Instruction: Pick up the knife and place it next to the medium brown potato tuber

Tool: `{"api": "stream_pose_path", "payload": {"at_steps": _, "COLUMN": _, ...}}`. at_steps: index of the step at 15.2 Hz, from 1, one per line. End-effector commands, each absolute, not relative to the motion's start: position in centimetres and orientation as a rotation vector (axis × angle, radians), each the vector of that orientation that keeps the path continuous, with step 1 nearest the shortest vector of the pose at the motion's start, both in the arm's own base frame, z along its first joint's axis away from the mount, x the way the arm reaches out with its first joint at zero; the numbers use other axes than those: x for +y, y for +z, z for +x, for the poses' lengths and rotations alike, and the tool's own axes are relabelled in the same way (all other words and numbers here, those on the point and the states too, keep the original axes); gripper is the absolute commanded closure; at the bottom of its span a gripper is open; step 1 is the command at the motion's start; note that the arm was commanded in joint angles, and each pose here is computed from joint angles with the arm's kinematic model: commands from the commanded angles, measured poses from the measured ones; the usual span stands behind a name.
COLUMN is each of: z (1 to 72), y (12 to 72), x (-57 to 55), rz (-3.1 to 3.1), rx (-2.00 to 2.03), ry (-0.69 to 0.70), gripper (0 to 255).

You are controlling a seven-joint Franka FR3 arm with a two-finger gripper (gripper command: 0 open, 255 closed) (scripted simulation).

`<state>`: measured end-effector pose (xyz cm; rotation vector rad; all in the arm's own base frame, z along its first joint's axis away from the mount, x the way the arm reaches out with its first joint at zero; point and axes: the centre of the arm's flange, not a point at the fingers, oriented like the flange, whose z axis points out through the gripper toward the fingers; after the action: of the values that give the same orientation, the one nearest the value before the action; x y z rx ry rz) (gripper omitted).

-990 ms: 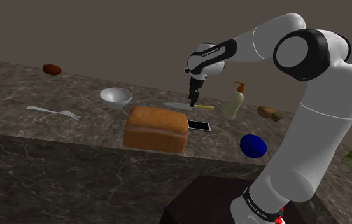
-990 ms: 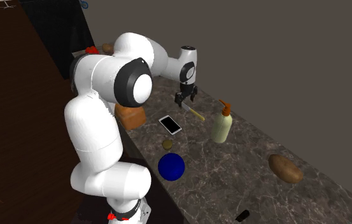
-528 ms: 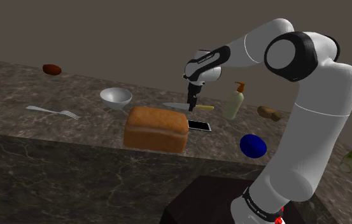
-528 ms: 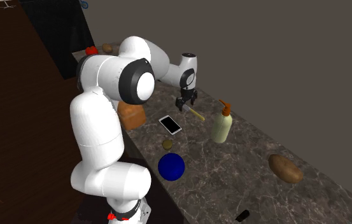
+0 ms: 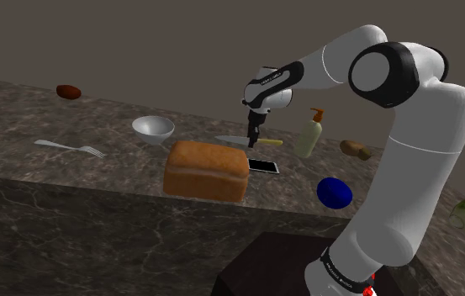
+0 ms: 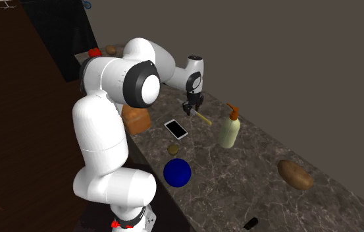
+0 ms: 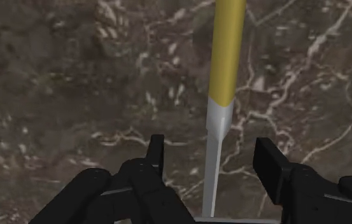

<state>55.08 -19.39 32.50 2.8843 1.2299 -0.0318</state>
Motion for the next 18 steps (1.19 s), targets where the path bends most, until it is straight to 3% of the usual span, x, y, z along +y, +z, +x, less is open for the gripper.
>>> {"api": "stream_pose_path", "payload": {"at_steps": 1, "z": 55.1, "y": 32.5, "x": -19.4, "rz": 2.884, "rx": 1.23, "ry": -0.032, "gripper": 255}}
{"api": "stream_pose_path", "payload": {"at_steps": 9, "z": 55.1, "y": 32.5, "x": -19.4, "rz": 2.884, "rx": 1.23, "ry": -0.032, "gripper": 255}}
{"api": "stream_pose_path", "payload": {"at_steps": 18, "z": 55.1, "y": 37.2, "x": -19.4, "rz": 2.884, "rx": 1.23, "ry": -0.032, "gripper": 255}}
